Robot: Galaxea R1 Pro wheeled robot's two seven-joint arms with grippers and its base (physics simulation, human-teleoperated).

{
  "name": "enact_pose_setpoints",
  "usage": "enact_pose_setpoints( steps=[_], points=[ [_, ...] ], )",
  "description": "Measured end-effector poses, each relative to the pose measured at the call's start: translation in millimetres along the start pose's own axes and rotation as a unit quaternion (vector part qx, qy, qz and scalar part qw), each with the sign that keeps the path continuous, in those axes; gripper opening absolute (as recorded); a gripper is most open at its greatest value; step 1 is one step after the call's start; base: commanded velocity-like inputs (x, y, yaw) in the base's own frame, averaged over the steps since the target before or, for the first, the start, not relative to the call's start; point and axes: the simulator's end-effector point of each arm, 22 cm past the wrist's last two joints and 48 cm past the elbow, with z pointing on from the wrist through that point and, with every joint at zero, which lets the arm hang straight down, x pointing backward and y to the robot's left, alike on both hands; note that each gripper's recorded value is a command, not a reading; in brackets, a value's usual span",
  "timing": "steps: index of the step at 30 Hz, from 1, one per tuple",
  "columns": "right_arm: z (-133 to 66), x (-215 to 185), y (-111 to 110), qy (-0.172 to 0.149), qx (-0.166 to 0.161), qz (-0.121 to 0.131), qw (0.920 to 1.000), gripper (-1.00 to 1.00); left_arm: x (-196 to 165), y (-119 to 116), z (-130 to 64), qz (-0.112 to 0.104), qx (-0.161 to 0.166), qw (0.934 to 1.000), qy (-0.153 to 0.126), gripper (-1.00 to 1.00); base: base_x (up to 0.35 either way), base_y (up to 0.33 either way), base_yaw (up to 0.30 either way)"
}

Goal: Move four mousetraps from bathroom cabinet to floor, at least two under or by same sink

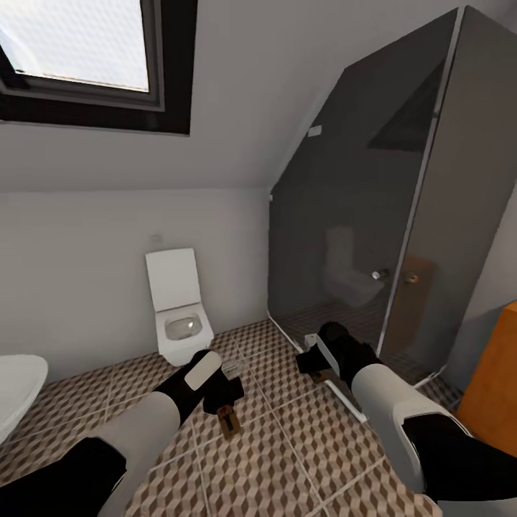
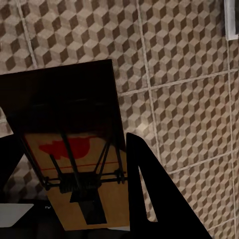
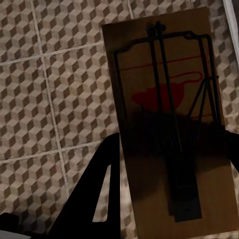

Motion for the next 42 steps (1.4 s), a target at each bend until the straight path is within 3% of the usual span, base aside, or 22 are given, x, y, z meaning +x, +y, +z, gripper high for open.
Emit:
enact_pose_setpoints(
  steps=[17,28,42],
  points=[
    [0.5,1,1,0.001,-0.001,0.000,1.0000,-1.00,-5,10,-0.2,-0.004,-0.006,1.0000,-0.003,-1.00,0.008,0.000,0.280],
    [-0.5,0,1,0.000,-0.001,0.000,1.0000,-1.00,-17,11,-1.1,-0.025,-0.006,0.9992,-0.030,-1.00,0.288,0.000,0.280],
    [-0.5,0,-1,0.000,0.000,0.000,1.0000,-1.00,-15,16,1.7,-0.027,-0.011,0.9992,-0.027,-1.00,0.296,0.000,0.222]
  ],
)
